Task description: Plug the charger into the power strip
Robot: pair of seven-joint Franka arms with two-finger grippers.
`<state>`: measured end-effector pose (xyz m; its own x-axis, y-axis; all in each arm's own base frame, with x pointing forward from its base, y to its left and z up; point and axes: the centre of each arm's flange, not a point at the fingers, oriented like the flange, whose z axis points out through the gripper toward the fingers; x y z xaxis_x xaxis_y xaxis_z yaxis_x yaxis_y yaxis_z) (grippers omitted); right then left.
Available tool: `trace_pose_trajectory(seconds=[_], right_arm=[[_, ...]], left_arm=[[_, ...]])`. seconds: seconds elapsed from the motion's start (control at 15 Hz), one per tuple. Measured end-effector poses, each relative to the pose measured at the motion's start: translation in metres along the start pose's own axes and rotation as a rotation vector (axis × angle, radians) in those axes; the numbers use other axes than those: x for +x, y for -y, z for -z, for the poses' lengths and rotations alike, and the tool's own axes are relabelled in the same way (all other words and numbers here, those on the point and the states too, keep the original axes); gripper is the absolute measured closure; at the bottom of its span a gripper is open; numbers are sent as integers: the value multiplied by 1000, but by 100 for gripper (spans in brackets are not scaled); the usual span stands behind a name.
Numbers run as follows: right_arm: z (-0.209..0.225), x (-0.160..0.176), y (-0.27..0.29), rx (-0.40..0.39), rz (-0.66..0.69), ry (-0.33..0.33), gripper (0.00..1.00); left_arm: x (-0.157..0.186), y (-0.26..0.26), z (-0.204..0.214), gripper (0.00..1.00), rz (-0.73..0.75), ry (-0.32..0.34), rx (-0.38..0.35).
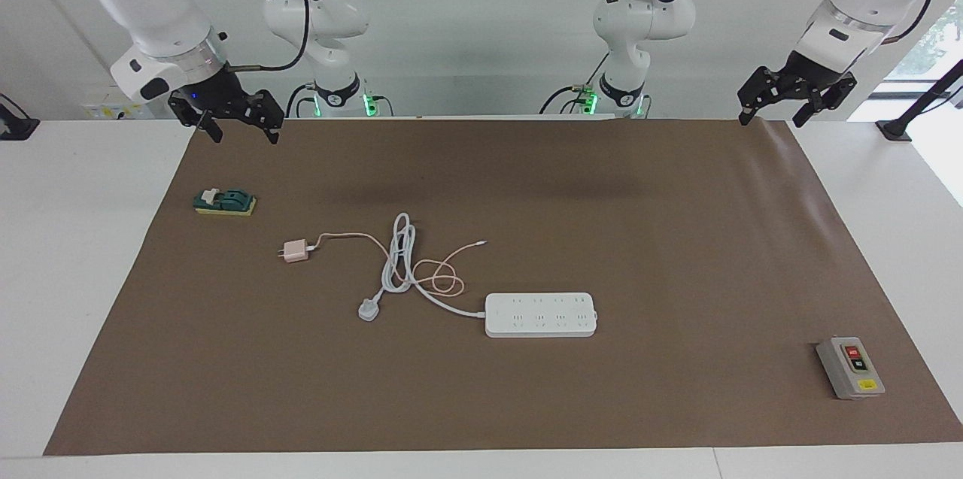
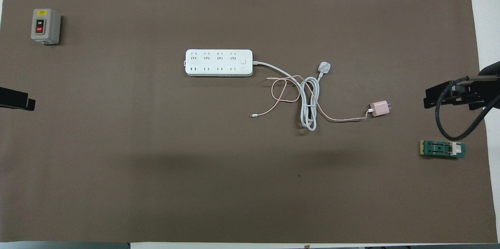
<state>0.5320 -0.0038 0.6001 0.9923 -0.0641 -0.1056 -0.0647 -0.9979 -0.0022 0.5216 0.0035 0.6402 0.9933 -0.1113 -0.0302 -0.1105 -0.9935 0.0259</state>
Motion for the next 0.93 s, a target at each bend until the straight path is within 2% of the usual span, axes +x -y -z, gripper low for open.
trace_pose_trajectory(seconds=[0.93], right_arm=[[0,2,2,0,4,-14,0]], left_arm=[[0,0,0,0,0,0,0]])
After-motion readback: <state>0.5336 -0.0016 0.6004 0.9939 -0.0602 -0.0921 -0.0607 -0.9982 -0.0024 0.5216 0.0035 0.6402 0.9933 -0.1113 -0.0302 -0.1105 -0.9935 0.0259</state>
